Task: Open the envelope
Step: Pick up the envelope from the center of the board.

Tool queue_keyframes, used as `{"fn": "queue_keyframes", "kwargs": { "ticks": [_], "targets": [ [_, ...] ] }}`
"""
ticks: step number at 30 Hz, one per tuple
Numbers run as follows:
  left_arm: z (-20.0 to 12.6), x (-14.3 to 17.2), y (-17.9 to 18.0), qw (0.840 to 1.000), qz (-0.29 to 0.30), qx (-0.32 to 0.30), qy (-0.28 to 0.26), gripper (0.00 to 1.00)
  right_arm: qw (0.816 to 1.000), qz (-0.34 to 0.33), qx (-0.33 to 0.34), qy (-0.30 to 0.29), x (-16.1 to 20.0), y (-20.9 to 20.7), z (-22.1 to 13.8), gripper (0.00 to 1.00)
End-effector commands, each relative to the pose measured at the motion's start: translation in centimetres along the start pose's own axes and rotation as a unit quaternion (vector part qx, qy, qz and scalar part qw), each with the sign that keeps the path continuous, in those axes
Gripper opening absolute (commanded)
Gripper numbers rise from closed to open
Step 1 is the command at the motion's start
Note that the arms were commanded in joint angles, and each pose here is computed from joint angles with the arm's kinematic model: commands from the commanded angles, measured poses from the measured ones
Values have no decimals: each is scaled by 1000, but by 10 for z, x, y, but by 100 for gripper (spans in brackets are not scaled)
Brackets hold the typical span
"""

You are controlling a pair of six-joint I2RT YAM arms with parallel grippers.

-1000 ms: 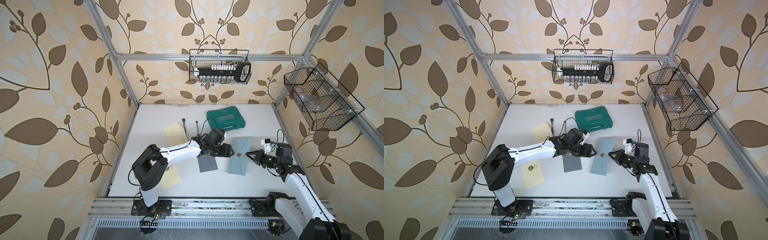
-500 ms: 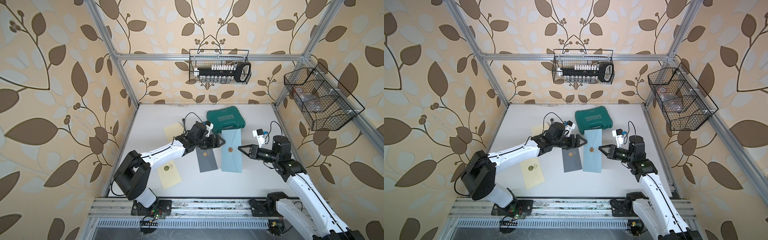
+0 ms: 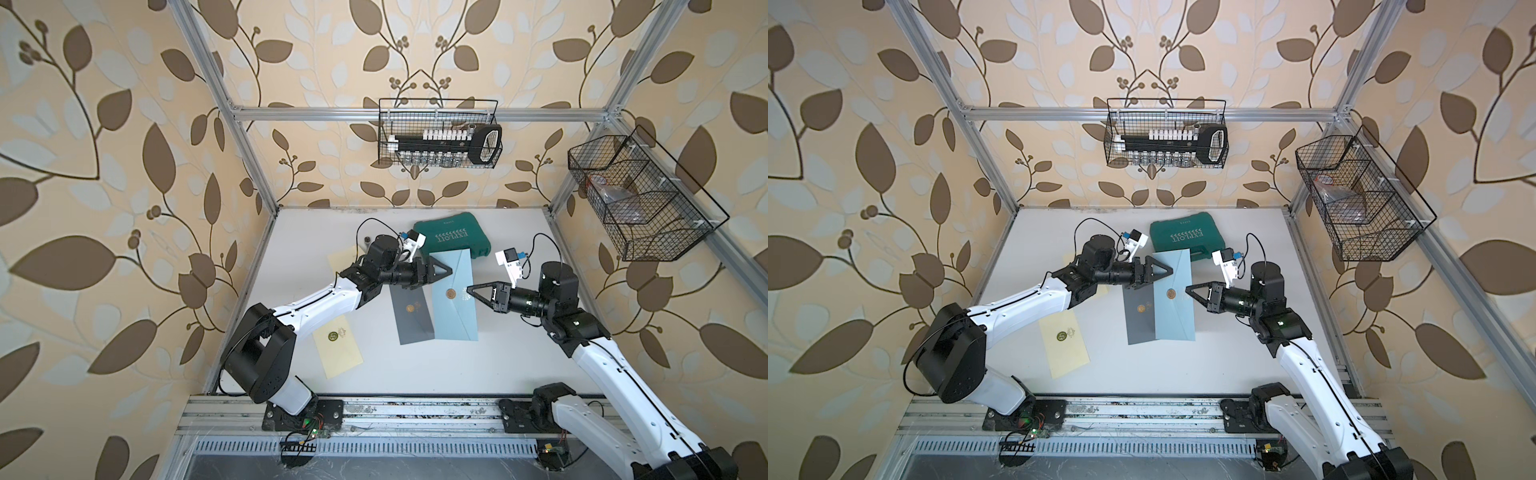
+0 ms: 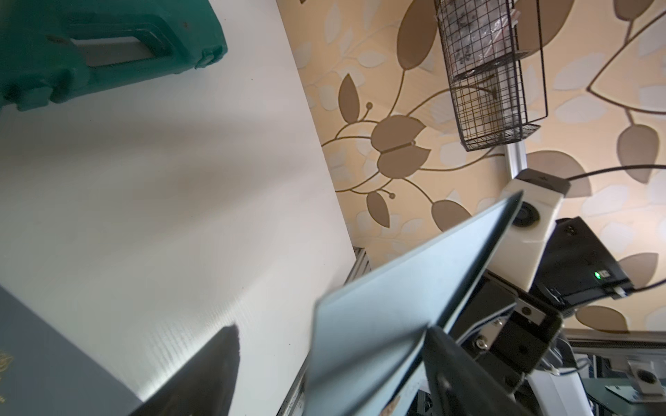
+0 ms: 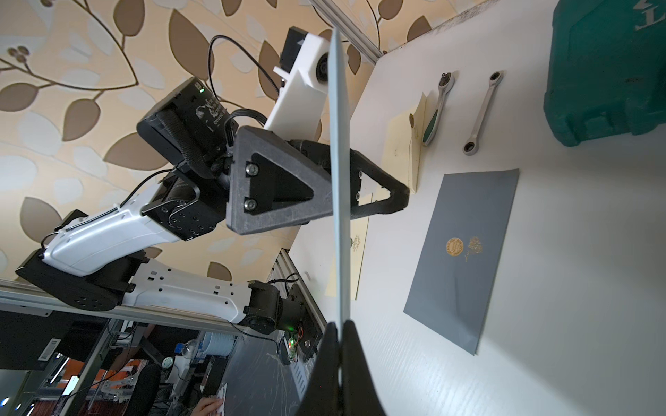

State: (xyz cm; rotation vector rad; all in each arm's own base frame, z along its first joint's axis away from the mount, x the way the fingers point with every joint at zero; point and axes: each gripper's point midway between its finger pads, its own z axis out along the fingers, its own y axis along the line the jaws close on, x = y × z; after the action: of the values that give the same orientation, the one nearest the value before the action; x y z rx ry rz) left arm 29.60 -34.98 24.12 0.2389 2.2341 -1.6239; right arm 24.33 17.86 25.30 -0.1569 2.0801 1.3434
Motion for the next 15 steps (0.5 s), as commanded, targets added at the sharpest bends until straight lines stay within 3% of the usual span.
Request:
{"fn": "queue_keyframes", "kwargs": {
  "ticks": [1, 15],
  "targets": [
    [-12, -3, -40, 997, 43, 63, 3, 79, 1000, -8, -15, -1, -3, 8, 0, 0],
    [-20, 3, -43, 996, 53, 67, 2, 51, 998, 36, 53, 1, -1, -28, 8, 2]
  ]
}}
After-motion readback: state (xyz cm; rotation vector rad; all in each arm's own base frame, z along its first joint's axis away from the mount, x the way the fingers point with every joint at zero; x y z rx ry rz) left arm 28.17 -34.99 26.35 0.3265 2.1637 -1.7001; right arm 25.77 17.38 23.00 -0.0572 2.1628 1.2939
